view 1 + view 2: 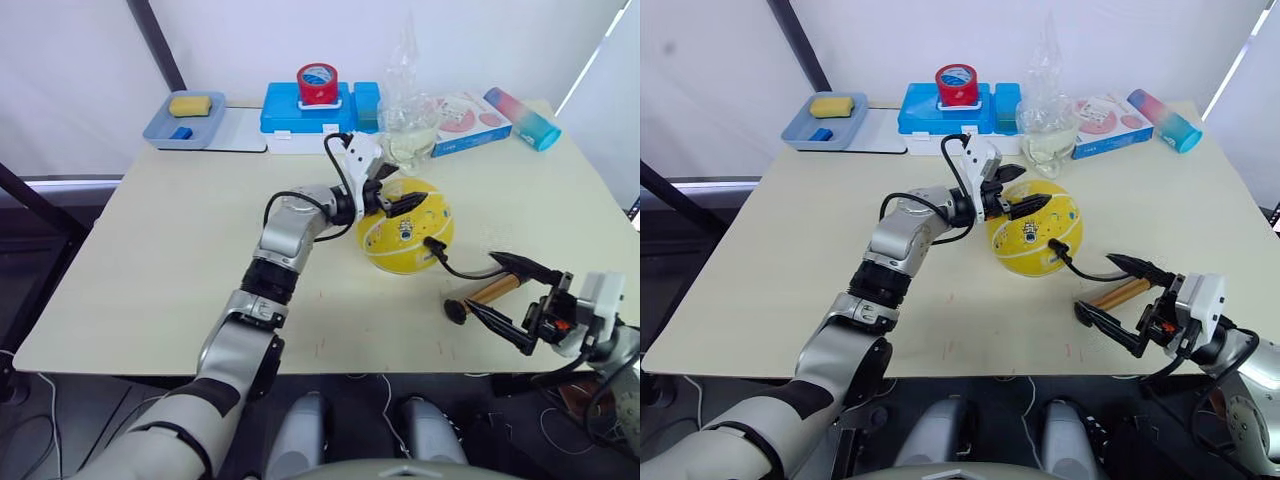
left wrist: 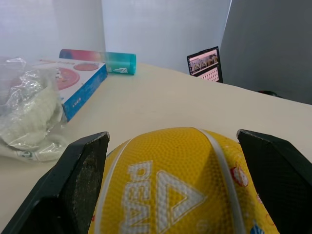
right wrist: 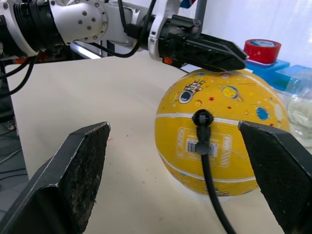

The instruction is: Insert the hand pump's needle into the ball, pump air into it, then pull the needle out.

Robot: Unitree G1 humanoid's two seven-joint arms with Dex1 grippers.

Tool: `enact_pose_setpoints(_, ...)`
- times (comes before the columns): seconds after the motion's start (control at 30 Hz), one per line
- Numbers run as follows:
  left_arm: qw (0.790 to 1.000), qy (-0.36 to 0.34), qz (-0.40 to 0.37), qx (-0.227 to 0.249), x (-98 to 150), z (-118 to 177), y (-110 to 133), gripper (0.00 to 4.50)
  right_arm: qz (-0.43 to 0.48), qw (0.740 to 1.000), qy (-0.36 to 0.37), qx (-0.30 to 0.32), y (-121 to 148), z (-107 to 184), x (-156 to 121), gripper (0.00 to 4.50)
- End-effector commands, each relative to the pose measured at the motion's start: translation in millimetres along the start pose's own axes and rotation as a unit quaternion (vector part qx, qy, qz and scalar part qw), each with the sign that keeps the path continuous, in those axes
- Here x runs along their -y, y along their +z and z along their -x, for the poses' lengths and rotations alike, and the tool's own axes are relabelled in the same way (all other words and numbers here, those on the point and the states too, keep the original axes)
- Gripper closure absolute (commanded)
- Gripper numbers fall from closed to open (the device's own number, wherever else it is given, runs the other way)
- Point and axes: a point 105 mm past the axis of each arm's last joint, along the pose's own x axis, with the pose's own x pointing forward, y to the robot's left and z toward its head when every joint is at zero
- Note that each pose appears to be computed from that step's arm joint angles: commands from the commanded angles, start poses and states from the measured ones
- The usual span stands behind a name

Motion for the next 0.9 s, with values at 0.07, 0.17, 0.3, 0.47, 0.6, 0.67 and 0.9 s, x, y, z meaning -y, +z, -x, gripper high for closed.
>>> enact_pose_setpoints(0.07,0.999,-0.007,-0.028,0.018,4,0,16,0.00,0.018,1.000,0.006,0.008,8,-7,-1,0.08)
enact_pose_setpoints(0.17,0.999,-0.010,-0.032,0.006,6,0,10,0.00,0.018,1.000,0.003,0.004,7,-11,0,0.08)
enact_pose_setpoints(0.3,0.999,-0.010,-0.037,-0.018,8,-1,-5,0.00,0.009,1.000,-0.022,-0.009,5,-18,3,0.08)
enact_pose_setpoints(0.47,0.998,-0.008,-0.041,-0.037,8,-1,-19,0.00,-0.012,0.999,-0.025,-0.025,3,-28,-1,0.08)
enact_pose_setpoints(0.6,0.998,-0.004,-0.030,-0.050,8,-1,-32,0.00,-0.031,0.996,-0.059,-0.054,-1,-42,6,0.08)
enact_pose_setpoints(0.67,0.999,-0.001,-0.015,-0.045,8,-2,-33,0.00,-0.033,0.995,-0.073,-0.063,-1,-49,10,0.08)
enact_pose_setpoints(0.9,0.999,0.005,-0.012,-0.043,7,-4,-35,0.00,-0.040,0.987,-0.112,-0.107,-9,-59,21,0.08)
